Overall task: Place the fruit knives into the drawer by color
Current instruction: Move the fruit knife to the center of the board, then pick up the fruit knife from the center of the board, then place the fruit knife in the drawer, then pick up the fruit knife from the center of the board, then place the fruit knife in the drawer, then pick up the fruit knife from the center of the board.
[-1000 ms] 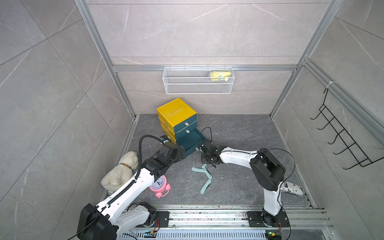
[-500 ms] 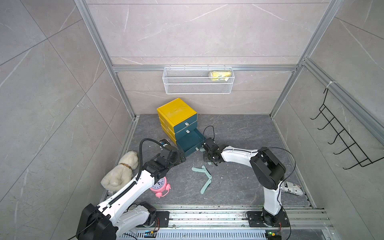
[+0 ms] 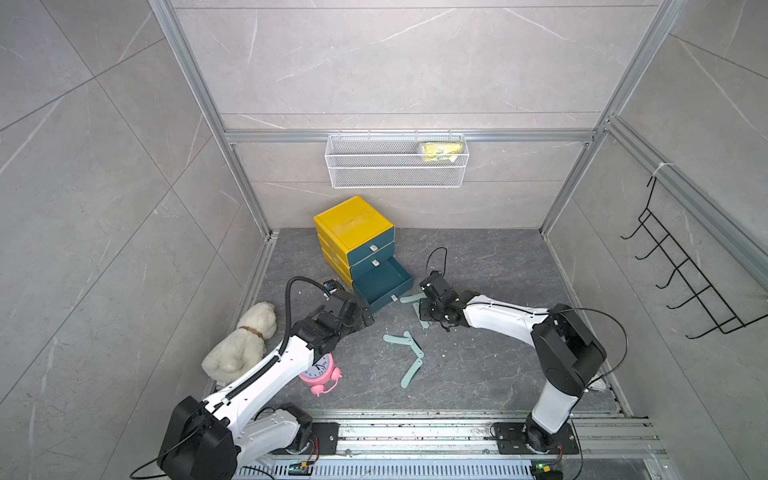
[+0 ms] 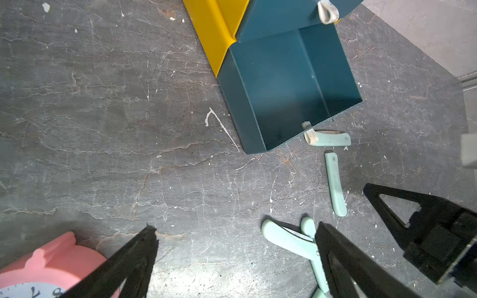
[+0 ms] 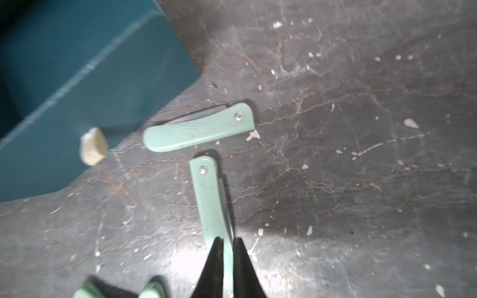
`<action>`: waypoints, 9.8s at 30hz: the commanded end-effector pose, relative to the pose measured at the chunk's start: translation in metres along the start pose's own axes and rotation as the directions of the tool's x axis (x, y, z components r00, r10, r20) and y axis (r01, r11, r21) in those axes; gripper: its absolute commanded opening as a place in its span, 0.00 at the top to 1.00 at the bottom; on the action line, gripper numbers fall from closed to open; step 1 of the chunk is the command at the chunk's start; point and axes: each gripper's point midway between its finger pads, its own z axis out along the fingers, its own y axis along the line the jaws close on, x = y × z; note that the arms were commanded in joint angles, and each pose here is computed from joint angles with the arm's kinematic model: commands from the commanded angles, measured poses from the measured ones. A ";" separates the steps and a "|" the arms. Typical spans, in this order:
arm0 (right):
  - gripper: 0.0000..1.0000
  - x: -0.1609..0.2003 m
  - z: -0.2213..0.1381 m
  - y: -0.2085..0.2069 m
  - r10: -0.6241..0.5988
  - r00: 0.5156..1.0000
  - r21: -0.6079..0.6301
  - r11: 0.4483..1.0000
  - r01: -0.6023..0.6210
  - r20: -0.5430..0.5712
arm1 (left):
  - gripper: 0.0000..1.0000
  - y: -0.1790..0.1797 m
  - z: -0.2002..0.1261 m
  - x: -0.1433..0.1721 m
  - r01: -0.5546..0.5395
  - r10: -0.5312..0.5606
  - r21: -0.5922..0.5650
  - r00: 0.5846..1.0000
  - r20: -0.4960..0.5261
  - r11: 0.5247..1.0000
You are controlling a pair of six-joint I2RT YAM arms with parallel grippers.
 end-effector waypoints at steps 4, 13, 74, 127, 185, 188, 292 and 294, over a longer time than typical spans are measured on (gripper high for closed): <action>0.57 -0.015 -0.015 0.022 -0.042 0.999 -0.066 0.997 0.041 -0.018 | 0.01 -0.005 0.000 -0.001 -0.017 0.017 0.014 1.000 0.001 1.000; 0.44 0.022 0.006 0.012 -0.133 0.962 -0.084 0.990 0.116 -0.238 | 0.01 -0.002 -0.002 0.003 -0.018 0.018 0.008 1.000 -0.012 1.000; 0.81 -0.072 -0.005 0.108 -0.066 0.997 -0.253 0.966 0.053 -0.042 | 0.01 0.000 0.010 0.020 -0.036 0.037 0.011 0.996 -0.077 0.999; 0.48 -0.040 -0.043 -0.052 0.263 0.963 -0.078 0.963 -0.258 0.054 | 0.13 -0.100 0.015 0.184 -0.577 0.649 0.298 0.650 -0.396 0.760; 0.48 -0.047 -0.051 -0.064 0.314 0.947 -0.128 0.944 -0.303 0.071 | 0.86 -0.114 0.001 0.039 -0.696 0.682 -0.056 0.714 -0.156 0.716; 0.48 -0.048 -0.052 -0.063 0.311 0.948 -0.131 0.945 -0.300 0.073 | 0.86 -0.112 0.009 -0.006 -0.648 0.640 -0.132 0.762 -0.102 0.750; 0.62 0.143 0.017 0.071 -0.617 0.717 -0.125 0.780 0.614 -0.326 | 0.01 -0.039 -0.073 -0.026 -0.403 0.412 -0.085 0.896 0.168 0.911; 0.64 0.144 0.018 0.068 -0.622 0.710 -0.108 0.772 0.626 -0.330 | 0.01 -0.039 -0.073 -0.026 -0.402 0.411 -0.087 0.896 0.170 0.912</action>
